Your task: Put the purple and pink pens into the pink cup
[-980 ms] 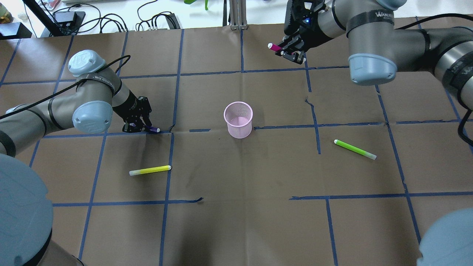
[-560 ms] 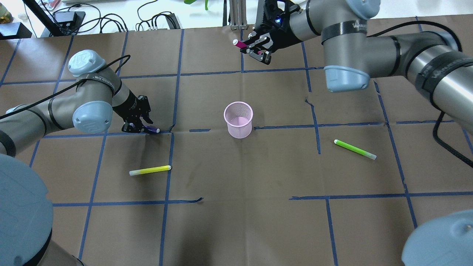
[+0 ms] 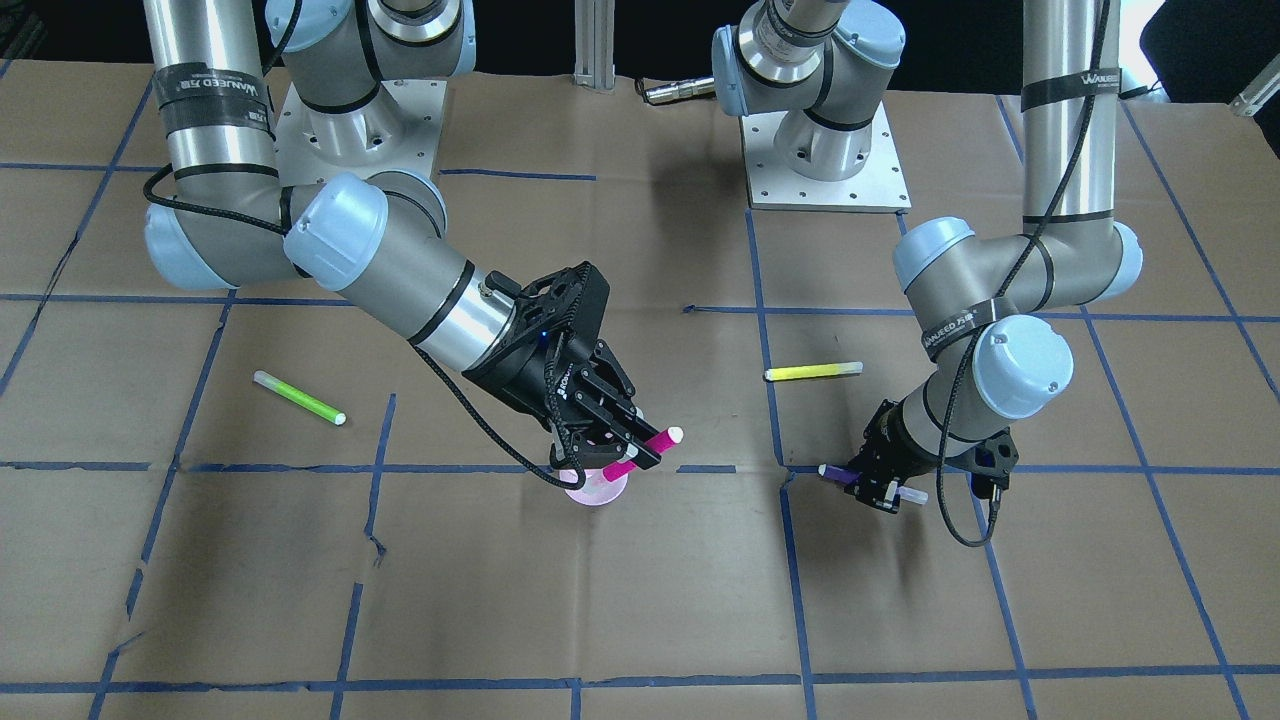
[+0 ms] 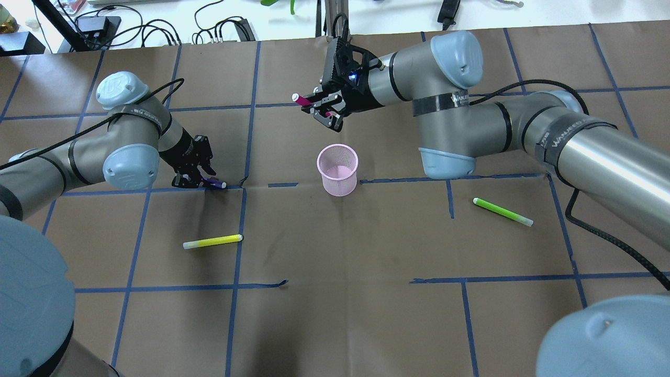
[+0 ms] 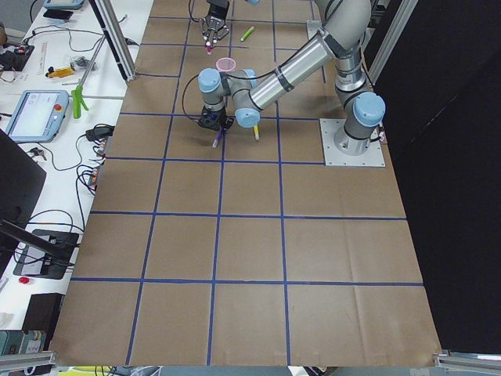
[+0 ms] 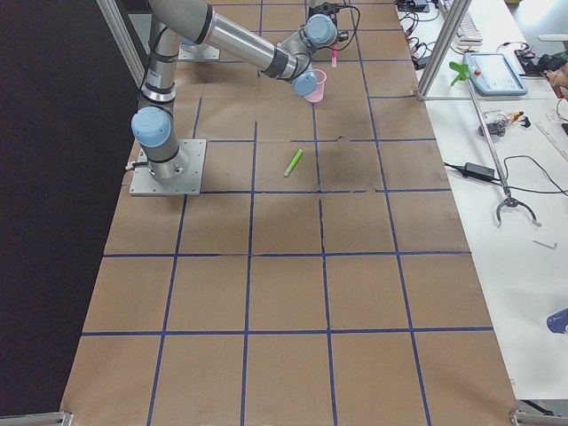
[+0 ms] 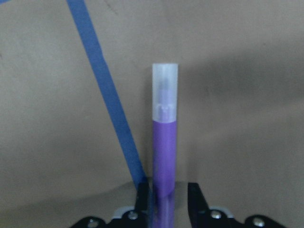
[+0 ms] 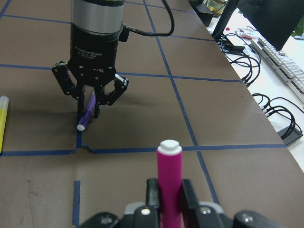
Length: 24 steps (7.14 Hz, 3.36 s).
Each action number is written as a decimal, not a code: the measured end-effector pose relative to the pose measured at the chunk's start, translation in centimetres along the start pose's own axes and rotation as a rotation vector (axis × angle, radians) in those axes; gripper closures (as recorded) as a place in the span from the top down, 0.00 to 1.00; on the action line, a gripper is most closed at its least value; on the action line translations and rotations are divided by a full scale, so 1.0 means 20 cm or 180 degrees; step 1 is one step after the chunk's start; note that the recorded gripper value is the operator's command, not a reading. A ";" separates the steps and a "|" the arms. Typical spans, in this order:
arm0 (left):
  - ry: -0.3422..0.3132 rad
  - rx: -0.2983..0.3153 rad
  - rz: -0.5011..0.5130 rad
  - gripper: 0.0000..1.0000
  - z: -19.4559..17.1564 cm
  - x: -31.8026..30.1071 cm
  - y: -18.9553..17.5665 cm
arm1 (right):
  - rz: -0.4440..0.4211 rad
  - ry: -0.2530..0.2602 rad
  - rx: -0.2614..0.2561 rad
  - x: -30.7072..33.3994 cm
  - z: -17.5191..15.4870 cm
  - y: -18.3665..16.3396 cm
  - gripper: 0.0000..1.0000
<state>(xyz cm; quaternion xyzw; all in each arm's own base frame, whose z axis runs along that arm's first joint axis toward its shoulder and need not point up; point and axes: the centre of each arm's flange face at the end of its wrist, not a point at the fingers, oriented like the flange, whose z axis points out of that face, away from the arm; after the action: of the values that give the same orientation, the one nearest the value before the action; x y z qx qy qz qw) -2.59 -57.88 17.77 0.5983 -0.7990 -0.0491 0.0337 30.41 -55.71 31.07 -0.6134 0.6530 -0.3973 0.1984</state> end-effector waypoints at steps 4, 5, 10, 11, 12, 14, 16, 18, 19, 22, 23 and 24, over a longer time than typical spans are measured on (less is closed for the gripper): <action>-0.0020 -0.0012 0.0000 0.00 0.02 0.00 -0.02 | 0.0079 -0.0040 -0.0002 -0.17 0.05 0.11 0.09; -0.0012 -0.0010 -0.0002 0.00 0.02 0.00 -0.02 | 0.0137 -0.0068 -0.0016 -0.20 0.06 0.14 0.09; 0.0192 0.0107 0.0016 0.01 -0.33 -0.04 0.03 | 0.0297 -0.0122 -0.0051 -0.25 0.09 0.18 0.11; 0.0225 0.0089 0.0017 0.01 -0.47 -0.08 0.07 | 0.0332 -0.0135 -0.0067 -0.26 0.09 0.21 0.16; 0.0260 0.0053 0.0020 0.01 -0.62 -0.14 0.12 | 0.0349 -0.0135 -0.0084 -0.26 0.09 0.23 0.36; 0.0291 0.0038 0.0027 0.01 -0.87 -0.19 0.19 | 0.0372 -0.0142 -0.0110 -0.25 0.10 0.25 0.71; 0.0311 0.0163 0.0050 0.00 -1.12 -0.21 0.23 | 0.0403 -0.0137 -0.0124 -0.25 0.09 0.25 0.82; 0.0265 0.0284 0.0084 0.00 -1.36 -0.24 0.28 | 0.0499 -0.0117 -0.0180 -0.22 0.07 0.23 0.94; 0.0205 0.0311 0.0085 0.01 -1.41 -0.24 0.29 | 0.0627 -0.0128 -0.0347 -0.17 0.04 0.21 0.98; 0.0142 0.0228 0.0079 0.01 -1.39 -0.22 0.28 | 0.1044 -0.0216 -0.1414 0.06 -0.18 0.10 1.00; 0.0181 0.0136 0.0074 0.01 -1.38 -0.21 0.28 | 0.1179 -0.0208 -0.1783 0.11 -0.29 0.10 1.00; 0.0210 0.0068 0.0074 0.01 -1.38 -0.20 0.29 | 0.1392 -0.0164 -0.2090 0.15 -0.43 0.09 1.00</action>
<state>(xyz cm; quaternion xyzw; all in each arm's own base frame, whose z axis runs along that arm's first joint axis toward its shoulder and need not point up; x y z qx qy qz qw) -3.92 -53.47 45.79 0.5907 -0.8048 -0.0204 0.0541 22.33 -56.35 35.51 -0.5005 0.8554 -0.1002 0.0879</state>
